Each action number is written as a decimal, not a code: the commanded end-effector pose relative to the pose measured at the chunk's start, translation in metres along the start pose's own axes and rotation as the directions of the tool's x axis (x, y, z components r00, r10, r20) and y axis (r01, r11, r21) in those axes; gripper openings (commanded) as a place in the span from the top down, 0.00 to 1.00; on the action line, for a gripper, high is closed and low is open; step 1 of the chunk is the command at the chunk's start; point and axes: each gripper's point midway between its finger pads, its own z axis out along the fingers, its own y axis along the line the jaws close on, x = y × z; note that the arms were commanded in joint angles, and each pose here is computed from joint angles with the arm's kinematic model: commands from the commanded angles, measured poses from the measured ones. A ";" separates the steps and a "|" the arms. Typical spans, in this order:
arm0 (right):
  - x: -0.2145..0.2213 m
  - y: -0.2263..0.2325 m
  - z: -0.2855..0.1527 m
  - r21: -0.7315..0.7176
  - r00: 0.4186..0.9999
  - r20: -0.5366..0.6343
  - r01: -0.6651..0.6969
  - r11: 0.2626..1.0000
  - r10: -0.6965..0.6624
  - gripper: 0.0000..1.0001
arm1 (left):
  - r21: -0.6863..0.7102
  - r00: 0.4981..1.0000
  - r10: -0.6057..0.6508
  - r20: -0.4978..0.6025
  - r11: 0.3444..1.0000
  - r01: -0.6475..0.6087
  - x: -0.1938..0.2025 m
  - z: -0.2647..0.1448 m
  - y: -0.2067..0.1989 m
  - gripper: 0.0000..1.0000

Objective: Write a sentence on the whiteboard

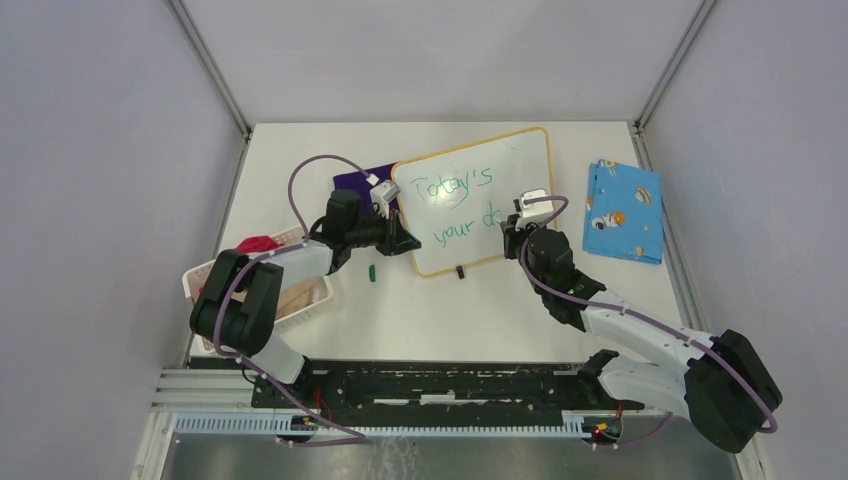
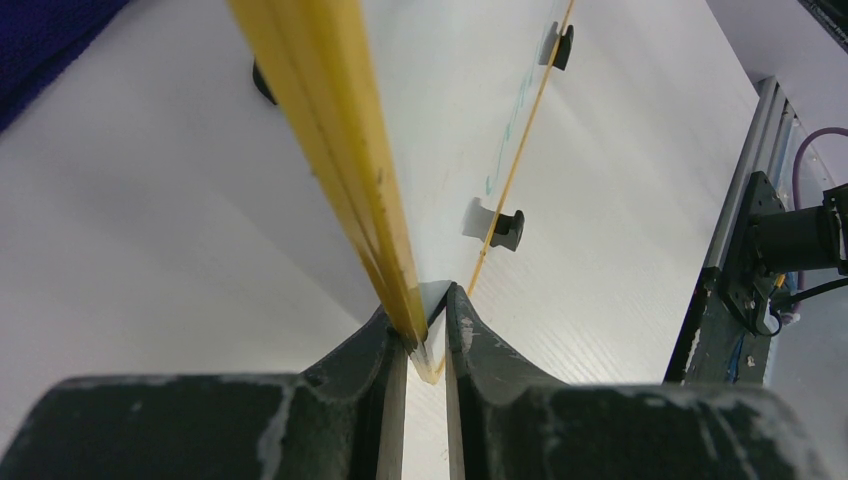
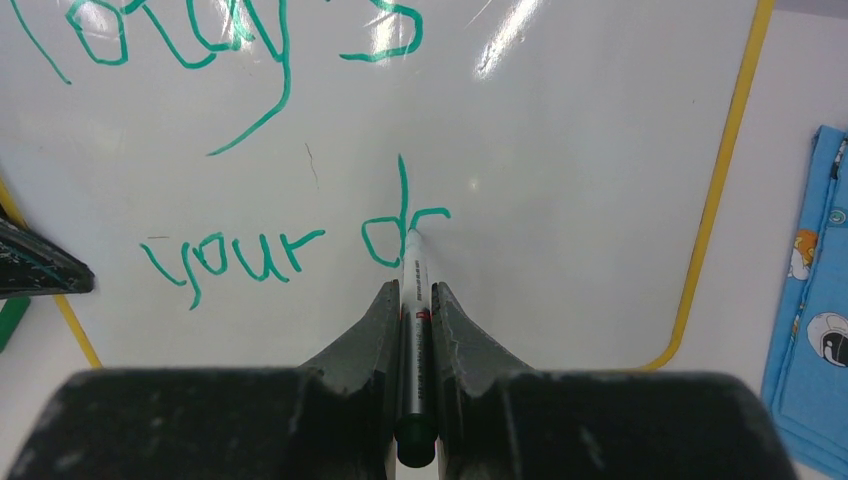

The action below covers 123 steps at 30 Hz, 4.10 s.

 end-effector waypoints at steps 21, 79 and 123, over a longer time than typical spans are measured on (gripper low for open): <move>-0.006 -0.020 -0.002 0.102 1.000 0.009 0.004 0.995 -0.005 1.00 | -0.079 0.993 0.105 -0.060 0.991 -0.109 0.015 0.003 0.015 0.98; 0.009 -0.029 -0.006 0.123 1.000 -0.022 0.012 0.992 -0.009 1.00 | -0.078 0.992 0.108 -0.063 0.991 -0.113 0.015 0.004 0.014 0.98; -0.017 -0.030 0.001 0.121 0.999 0.053 -0.018 0.992 0.012 1.00 | -0.081 0.992 0.110 -0.067 0.990 -0.116 0.015 0.004 0.015 0.98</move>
